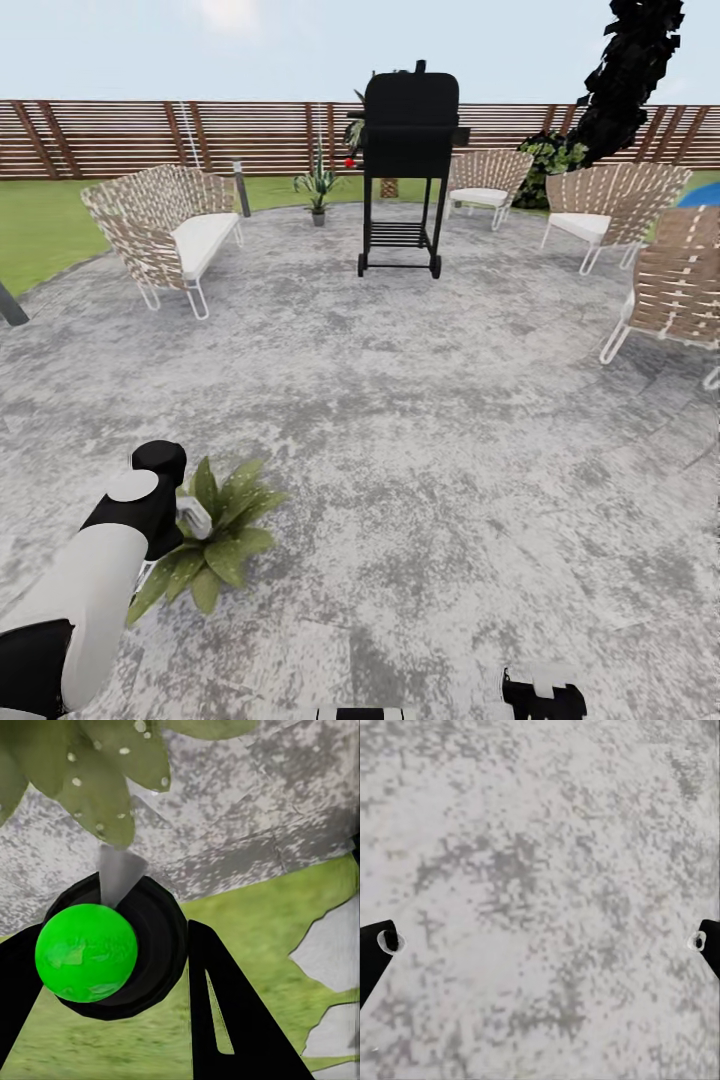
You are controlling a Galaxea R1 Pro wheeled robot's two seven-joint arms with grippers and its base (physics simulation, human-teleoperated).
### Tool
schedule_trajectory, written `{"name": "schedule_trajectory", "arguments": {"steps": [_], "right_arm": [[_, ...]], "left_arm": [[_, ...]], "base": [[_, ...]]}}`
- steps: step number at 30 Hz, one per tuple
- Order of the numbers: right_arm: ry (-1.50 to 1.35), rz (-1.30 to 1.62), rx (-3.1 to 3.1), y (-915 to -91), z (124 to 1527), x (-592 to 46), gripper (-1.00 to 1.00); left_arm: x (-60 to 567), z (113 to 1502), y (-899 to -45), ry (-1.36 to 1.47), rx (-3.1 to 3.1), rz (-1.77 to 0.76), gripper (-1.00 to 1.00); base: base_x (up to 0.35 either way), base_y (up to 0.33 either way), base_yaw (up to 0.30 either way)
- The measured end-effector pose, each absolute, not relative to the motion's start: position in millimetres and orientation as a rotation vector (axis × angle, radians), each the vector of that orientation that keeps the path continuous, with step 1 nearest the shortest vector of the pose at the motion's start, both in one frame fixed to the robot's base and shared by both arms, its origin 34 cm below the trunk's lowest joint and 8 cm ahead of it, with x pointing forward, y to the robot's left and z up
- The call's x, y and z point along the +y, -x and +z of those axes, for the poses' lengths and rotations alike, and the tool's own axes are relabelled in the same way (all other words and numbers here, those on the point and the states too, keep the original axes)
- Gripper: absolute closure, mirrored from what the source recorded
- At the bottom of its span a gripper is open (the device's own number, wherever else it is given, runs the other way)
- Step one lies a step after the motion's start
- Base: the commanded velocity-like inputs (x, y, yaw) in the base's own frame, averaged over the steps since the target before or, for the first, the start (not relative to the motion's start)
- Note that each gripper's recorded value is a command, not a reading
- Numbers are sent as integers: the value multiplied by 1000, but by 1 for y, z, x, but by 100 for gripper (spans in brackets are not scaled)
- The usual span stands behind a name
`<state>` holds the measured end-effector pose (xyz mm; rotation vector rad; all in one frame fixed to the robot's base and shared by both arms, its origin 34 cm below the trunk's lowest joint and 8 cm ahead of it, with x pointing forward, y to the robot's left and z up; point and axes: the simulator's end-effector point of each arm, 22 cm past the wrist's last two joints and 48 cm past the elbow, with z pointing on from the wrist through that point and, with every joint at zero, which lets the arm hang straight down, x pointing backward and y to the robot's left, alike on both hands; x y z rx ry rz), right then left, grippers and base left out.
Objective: Pick up the pesticide atomizer in the garden and spray insectifuge to fully cover both potted plants in the garden.
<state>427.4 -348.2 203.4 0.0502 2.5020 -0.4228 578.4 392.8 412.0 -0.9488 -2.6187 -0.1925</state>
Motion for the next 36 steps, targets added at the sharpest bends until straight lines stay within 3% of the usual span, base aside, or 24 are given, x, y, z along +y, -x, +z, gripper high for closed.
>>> {"name": "schedule_trajectory", "arguments": {"steps": [26, 36], "right_arm": [[-49, -421, 2512, -424, 200, -347, -100], [-45, -424, 2521, -421, 197, -348, -100]], "left_arm": [[400, 408, -575, 936, -2608, -195, 100], [430, 385, -526, 857, -2539, -168, 100]], "base": [[0, -296, 251], [-12, -60, 184]]}}
